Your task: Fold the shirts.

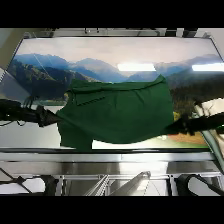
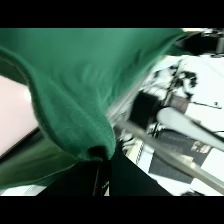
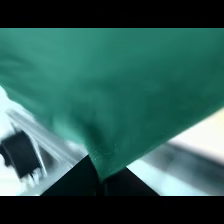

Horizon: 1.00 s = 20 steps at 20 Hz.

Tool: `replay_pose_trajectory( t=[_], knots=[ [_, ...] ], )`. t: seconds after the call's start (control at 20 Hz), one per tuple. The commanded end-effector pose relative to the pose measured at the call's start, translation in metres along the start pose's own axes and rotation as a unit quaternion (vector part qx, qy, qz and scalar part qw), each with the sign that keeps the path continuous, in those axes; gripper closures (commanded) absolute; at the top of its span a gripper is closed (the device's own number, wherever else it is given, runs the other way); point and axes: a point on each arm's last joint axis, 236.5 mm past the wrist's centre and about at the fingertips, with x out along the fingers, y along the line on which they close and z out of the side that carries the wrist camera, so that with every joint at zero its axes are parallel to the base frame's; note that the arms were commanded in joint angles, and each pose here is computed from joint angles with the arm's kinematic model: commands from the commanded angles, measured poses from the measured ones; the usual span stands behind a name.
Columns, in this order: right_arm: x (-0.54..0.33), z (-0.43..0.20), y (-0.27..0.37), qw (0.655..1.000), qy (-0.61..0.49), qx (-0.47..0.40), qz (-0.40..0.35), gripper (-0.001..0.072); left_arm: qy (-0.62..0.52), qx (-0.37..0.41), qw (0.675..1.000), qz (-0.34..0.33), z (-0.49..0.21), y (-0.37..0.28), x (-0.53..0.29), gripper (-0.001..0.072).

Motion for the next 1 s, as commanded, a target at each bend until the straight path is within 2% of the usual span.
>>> replay_pose_trajectory(
  t=[0.0, 0.05, 0.15, 0.3, 0.45, 0.5, 0.55, 0.6, 0.65, 0.75, 0.95],
  knots=[
    [-0.09, 0.047, 0.133, 0.965, -0.18, -0.183, 0.061, 0.0695, -0.09, 0.186, 0.976, -0.073, 0.019, -0.124, -0.04, 0.068],
    [-0.125, 0.052, 0.171, 0.939, -0.239, -0.239, 0.064, 0.0696, -0.112, 0.256, 0.958, -0.061, 0.015, -0.163, -0.05, 0.068],
    [-0.193, 0.046, 0.241, 0.875, -0.35, -0.331, 0.054, 0.0695, -0.154, 0.403, 0.902, -0.029, -0.01, -0.251, -0.07, 0.068],
    [-0.265, 0.025, 0.306, 0.783, -0.477, -0.399, -0.001, 0.0696, -0.203, 0.578, 0.783, 0.106, -0.068, -0.352, -0.091, 0.0679],
    [-0.288, -0.003, 0.356, 0.721, -0.52, -0.458, 0.003, 0.0697, -0.252, 0.665, 0.657, 0.25, -0.11, -0.416, -0.103, 0.068],
    [-0.29, -0.01, 0.369, 0.706, -0.522, -0.479, 0.012, 0.0697, -0.27, 0.678, 0.625, 0.276, -0.113, -0.433, -0.107, 0.0679],
    [-0.295, -0.01, 0.375, 0.697, -0.529, -0.483, 0.017, 0.0697, -0.281, 0.687, 0.608, 0.281, -0.111, -0.444, -0.111, 0.068],
    [-0.301, -0.005, 0.372, 0.696, -0.536, -0.478, 0.012, 0.0697, -0.284, 0.683, 0.613, 0.277, -0.103, -0.444, -0.117, 0.068],
    [-0.303, 0.003, 0.364, 0.704, -0.535, -0.467, 0.006, 0.0697, -0.286, 0.659, 0.645, 0.259, -0.089, -0.434, -0.125, 0.0679],
    [-0.3, 0.025, 0.336, 0.745, -0.513, -0.427, 0.005, 0.0697, -0.27, 0.606, 0.714, 0.224, -0.06, -0.398, -0.133, 0.0679],
    [-0.272, 0.063, 0.287, 0.811, -0.447, -0.372, 0.059, 0.0696, -0.243, 0.484, 0.827, 0.149, 0.002, -0.314, -0.151, 0.0679]
  ],
)
